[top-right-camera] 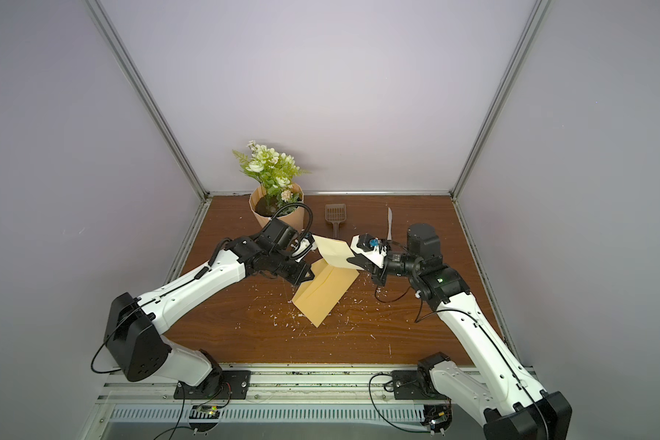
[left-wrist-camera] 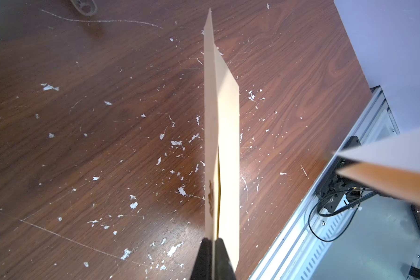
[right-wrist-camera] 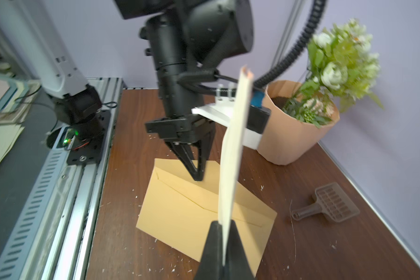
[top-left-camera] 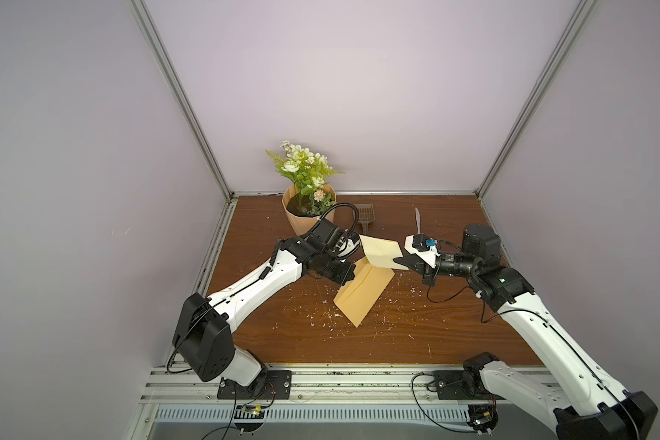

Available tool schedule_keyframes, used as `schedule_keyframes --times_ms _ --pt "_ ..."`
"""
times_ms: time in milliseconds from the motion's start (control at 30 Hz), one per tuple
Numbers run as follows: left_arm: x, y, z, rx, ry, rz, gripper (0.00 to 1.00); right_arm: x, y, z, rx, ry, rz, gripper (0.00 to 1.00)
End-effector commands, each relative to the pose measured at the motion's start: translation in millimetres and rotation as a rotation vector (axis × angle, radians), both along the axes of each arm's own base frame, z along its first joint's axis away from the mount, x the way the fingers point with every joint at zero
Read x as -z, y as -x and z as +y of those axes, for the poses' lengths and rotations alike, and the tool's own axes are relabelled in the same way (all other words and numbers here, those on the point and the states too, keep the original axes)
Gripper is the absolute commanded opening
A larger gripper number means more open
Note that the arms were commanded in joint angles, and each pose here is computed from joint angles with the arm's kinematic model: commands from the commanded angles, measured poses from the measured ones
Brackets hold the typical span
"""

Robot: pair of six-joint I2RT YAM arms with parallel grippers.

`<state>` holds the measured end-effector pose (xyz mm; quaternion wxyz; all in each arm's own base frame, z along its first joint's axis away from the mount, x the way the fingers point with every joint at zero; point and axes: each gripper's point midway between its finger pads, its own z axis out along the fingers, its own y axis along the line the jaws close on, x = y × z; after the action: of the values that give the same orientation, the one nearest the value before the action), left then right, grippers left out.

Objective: Fold the letter paper in half and place it into the envelope
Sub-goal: Place the letter paper in the envelope.

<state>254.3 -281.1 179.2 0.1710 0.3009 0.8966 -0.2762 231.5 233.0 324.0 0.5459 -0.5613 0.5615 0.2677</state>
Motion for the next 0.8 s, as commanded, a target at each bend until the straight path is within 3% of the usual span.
schedule_keyframes --times_ms 0,133,300,433,767 --pt "0.2 12.6 -2.2 0.082 -0.023 0.026 0.00 -5.0 36.7 19.2 -0.251 0.086 -0.141 0.00" --pt "2.7 17.3 -4.0 0.120 -0.027 0.048 0.00 22.0 47.5 38.6 -0.356 0.271 -0.151 0.00" --pt "7.0 22.3 -2.2 0.157 -0.050 0.066 0.00 39.8 55.6 53.5 -0.438 0.405 -0.170 0.00" --pt "15.9 22.3 10.7 0.161 -0.123 0.048 0.00 30.5 71.3 54.4 -0.465 0.402 -0.185 0.00" --pt "21.5 19.9 8.8 0.186 -0.140 0.054 0.00 27.3 86.5 46.1 -0.471 0.442 -0.177 0.00"
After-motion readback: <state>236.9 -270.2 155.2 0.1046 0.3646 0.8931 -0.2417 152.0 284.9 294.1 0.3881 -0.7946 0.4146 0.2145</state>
